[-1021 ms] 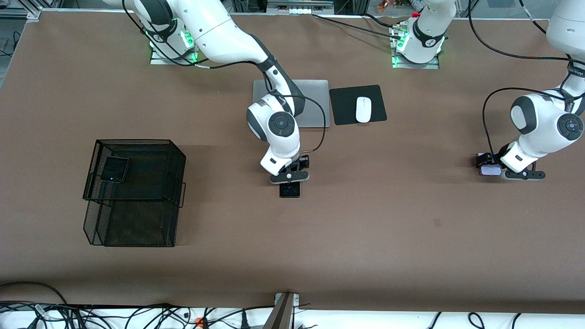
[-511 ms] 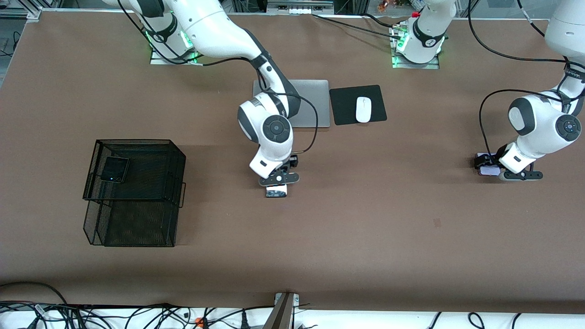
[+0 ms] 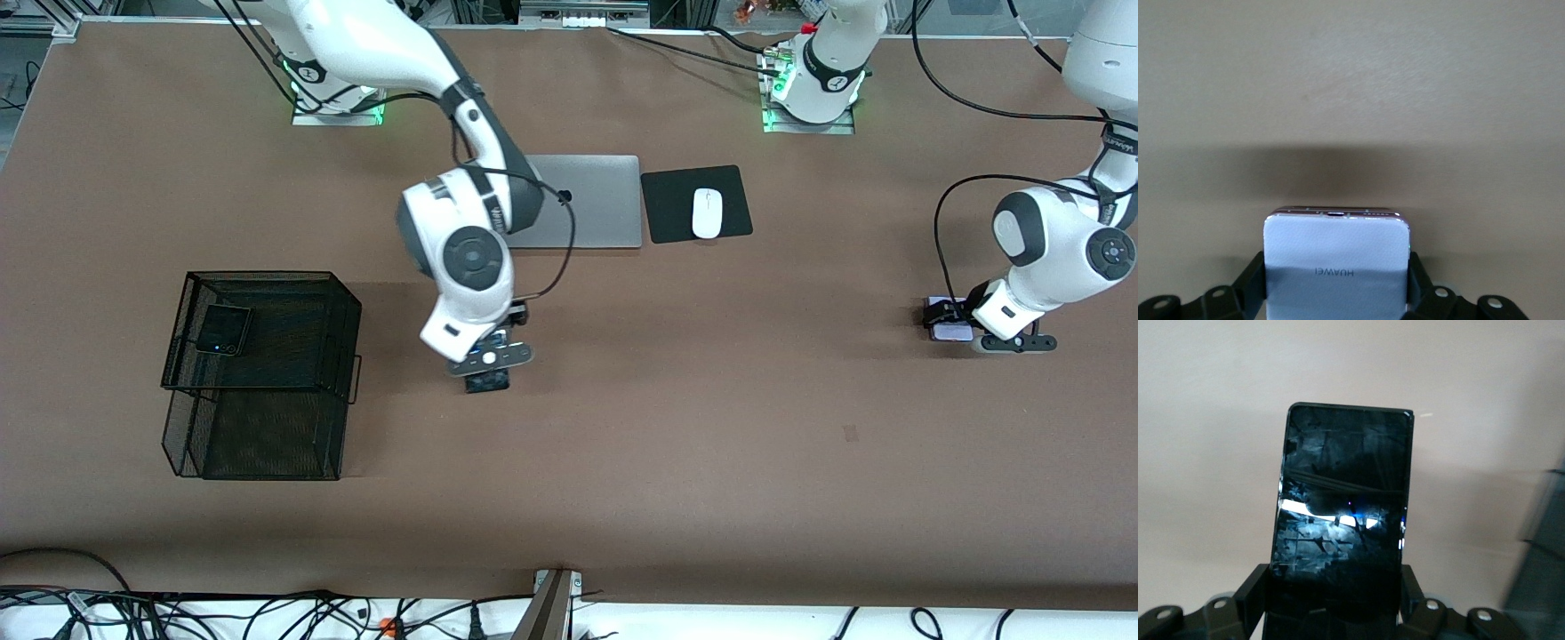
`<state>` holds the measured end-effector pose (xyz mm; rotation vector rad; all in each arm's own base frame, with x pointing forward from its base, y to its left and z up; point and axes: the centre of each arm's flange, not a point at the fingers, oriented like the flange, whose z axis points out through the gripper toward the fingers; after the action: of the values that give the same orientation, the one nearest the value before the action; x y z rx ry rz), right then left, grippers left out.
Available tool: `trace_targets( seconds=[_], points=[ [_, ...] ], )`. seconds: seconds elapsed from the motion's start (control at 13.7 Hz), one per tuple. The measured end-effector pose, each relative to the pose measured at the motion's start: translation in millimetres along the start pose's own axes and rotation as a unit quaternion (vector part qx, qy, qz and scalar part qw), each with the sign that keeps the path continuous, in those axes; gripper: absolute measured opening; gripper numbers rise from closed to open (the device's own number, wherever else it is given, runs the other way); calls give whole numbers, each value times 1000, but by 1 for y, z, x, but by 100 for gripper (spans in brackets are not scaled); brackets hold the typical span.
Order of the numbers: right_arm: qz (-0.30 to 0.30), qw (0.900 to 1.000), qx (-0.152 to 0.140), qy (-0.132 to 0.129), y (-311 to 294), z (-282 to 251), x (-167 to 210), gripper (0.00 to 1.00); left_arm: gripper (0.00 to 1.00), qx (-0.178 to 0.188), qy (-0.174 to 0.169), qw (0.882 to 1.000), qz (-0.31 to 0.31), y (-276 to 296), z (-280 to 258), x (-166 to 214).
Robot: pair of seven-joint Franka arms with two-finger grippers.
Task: Place phones with both arms
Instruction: 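Lower the black phone into the basket while the left gripper carries the white phone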
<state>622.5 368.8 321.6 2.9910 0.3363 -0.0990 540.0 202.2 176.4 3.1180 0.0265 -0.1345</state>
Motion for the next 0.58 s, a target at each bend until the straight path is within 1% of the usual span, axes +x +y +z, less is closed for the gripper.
trace_targets(
  seconds=[0.15, 0.29, 0.44, 0.58],
  points=[
    [21, 1000, -6, -6, 81, -36, 7, 81, 84, -4, -7, 1000, -6, 16, -26, 25],
    [33, 999, -18, -8, 164, -68, 5, 81, 84, -2, 0, 1000, -11, 51, -44, 48],
    [31, 999, -21, -14, 230, -81, -9, 81, 84, 0, 1, 1000, -16, 110, -45, 69],
    [46, 998, -7, -29, 272, -75, -31, 81, 84, 0, -2, 1000, -30, 179, -38, 82]
  ],
)
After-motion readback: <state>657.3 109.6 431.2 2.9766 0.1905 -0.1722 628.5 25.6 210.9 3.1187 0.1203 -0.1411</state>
